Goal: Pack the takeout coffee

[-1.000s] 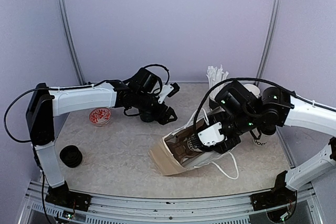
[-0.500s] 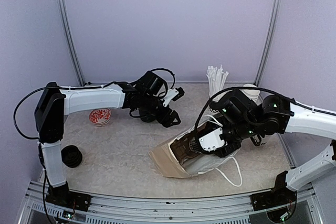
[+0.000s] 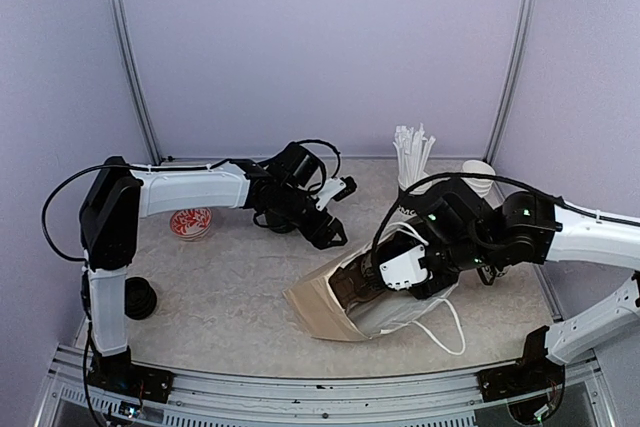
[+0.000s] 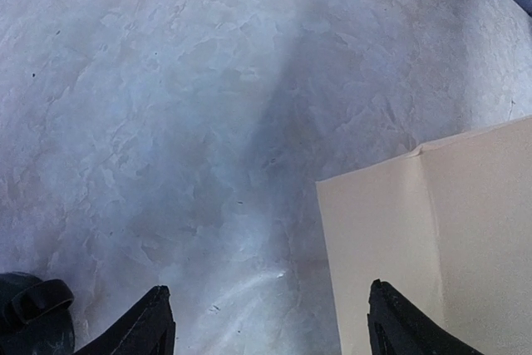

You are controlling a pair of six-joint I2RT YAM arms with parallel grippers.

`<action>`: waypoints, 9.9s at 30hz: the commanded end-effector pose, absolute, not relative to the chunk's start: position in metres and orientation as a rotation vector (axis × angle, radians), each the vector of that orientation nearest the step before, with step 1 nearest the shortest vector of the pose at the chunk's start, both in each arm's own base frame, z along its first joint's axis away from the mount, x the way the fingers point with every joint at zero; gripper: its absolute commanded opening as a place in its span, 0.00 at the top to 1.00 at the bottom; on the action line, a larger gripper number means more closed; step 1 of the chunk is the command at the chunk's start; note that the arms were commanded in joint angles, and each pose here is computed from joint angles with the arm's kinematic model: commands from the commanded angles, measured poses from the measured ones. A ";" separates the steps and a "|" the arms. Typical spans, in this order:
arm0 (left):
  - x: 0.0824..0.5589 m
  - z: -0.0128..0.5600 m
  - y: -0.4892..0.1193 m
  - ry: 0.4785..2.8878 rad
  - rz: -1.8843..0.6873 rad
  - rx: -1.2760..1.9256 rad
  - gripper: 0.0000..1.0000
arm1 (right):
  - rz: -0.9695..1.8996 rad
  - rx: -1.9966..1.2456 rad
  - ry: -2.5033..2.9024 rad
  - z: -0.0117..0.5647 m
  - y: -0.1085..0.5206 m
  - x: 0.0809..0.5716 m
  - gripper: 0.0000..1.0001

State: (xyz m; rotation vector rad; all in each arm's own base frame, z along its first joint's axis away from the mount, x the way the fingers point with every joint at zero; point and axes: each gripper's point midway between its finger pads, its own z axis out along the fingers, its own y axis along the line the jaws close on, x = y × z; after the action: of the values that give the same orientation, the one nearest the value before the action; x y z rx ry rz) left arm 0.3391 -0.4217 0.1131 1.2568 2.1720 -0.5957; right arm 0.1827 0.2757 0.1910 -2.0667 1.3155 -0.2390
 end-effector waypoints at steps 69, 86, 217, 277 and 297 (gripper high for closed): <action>0.319 0.100 -0.443 2.157 -0.963 1.335 0.26 | -0.217 -2.059 1.263 0.171 0.285 0.207 0.59; 0.311 0.105 -0.439 2.148 -1.009 1.322 0.27 | -0.172 -2.107 1.220 0.151 0.289 0.199 0.58; 0.227 0.297 -0.402 1.816 -0.957 1.432 0.22 | 0.388 -2.321 1.630 0.196 0.323 0.181 0.11; 0.392 0.284 -0.426 1.817 -0.636 1.297 0.67 | 0.362 -1.453 2.303 0.227 0.101 0.280 0.00; 0.392 0.399 -0.370 1.584 -0.480 0.850 0.01 | -0.067 -1.108 2.730 0.161 -0.023 0.284 0.10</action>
State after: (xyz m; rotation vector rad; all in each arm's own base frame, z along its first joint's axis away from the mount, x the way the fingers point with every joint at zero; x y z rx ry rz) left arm 0.3945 -0.3776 0.3421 0.9773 1.7274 -0.4619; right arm 0.2702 -0.0085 0.1639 -1.1884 2.7016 -0.0178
